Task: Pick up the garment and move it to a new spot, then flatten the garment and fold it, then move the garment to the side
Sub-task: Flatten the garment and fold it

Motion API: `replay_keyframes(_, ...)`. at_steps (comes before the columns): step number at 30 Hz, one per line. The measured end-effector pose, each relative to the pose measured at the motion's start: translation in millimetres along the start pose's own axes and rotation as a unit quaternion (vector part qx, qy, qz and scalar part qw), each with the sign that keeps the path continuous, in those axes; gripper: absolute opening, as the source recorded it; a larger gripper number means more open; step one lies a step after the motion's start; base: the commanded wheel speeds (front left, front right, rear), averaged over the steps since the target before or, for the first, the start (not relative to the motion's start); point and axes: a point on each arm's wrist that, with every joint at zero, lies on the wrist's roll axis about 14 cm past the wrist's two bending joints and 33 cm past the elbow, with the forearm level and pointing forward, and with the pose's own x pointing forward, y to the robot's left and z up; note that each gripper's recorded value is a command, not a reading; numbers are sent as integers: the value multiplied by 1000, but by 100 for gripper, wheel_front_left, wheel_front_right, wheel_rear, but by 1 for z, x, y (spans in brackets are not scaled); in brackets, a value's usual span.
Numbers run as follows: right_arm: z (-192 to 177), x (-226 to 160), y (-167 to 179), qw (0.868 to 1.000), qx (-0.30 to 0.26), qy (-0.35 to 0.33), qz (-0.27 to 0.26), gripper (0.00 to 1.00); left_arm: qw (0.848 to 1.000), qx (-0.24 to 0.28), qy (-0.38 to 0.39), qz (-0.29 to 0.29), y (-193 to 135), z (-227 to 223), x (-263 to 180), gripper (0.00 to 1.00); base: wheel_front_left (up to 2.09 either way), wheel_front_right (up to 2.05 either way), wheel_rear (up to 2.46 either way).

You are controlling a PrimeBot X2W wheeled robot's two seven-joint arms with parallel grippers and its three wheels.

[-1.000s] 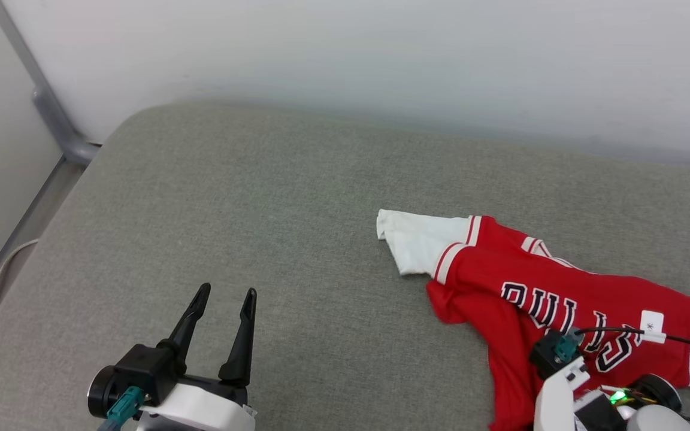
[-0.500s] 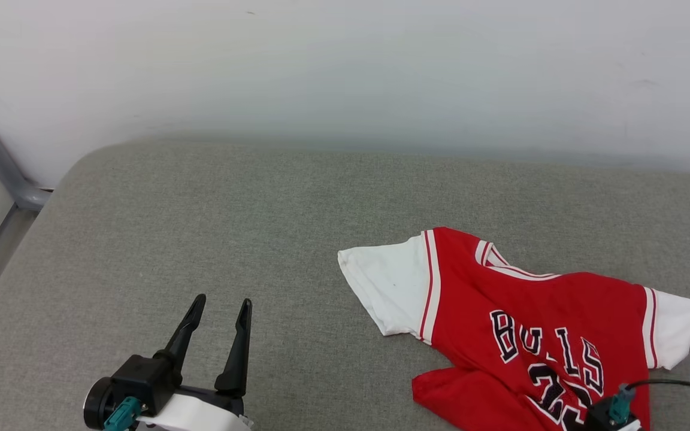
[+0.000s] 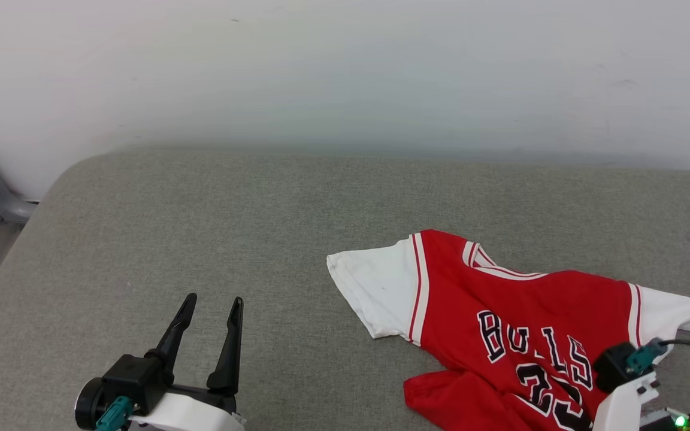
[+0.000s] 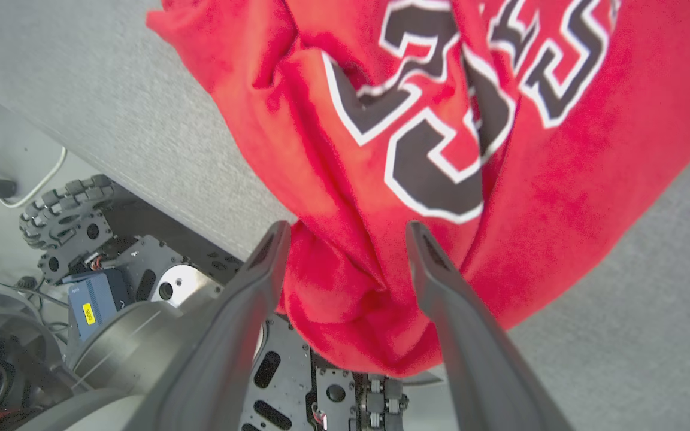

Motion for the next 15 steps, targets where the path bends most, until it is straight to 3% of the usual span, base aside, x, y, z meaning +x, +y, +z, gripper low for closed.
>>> replay_keyframes(5, 62, -25, -2, 989, 29, -148, 3, 100, 1000, 0, -5, -10, -6, 3, 4, 100, 0, 0, 0)
replay_keyframes(10, 125, -57, -17, 947, 25, -317, -37, 100, 1000, -6, -7, -16, -10, 3, 8, 100, 0, 0, 0)
replay_keyframes(15, 148, -70, -27, 902, 13, -425, -77, 100, 1000, -7, -7, -20, -12, 3, 11, 100, 0, 0, 0)
